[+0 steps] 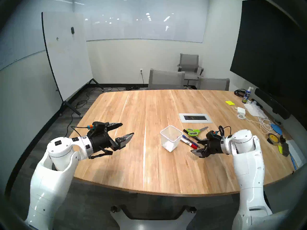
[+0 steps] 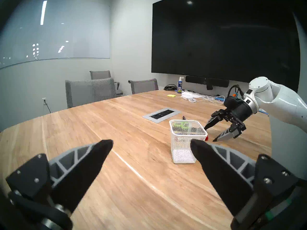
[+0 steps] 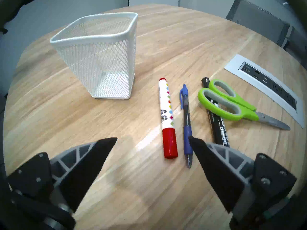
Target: Place the pen, the marker, and the scissors into the pen holder
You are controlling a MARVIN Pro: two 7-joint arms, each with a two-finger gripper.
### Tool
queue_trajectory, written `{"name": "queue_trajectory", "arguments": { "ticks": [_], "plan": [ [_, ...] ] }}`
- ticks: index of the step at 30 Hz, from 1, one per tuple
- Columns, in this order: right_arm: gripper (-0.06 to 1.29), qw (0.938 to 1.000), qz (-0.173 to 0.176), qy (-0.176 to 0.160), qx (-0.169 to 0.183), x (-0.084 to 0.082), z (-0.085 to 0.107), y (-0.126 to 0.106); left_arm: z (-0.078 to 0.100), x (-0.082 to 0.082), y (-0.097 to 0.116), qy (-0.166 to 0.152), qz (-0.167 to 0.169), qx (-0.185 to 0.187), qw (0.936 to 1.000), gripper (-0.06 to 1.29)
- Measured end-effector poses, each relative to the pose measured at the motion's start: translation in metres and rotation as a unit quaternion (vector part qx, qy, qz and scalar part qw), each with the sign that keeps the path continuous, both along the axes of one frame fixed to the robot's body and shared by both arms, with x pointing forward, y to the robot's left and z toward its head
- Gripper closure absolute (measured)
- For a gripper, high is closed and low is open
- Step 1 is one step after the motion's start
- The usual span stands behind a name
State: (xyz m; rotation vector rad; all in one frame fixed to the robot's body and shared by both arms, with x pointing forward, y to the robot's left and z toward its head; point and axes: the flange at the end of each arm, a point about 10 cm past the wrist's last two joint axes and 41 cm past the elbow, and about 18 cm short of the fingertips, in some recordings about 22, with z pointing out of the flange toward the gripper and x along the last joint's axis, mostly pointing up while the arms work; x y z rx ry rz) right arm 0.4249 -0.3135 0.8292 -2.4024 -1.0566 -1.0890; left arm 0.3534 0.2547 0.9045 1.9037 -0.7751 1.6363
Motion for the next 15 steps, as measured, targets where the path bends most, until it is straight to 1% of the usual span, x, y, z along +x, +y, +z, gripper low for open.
{"name": "queue_trajectory", "arguments": {
  "ticks": [7, 15],
  "plan": [
    [-0.01, 1.0000, -0.004, 0.004, -0.002, 0.003, -0.011, -0.001, 0.000, 0.000, 0.000, 0.000, 0.000, 0.000, 1.0000, -0.03],
    [-0.01, 1.0000, -0.005, -0.001, -0.005, 0.005, -0.013, -0.001, 0.000, 0.000, 0.000, 0.000, 0.000, 0.000, 1.0000, -0.03]
  ]
}}
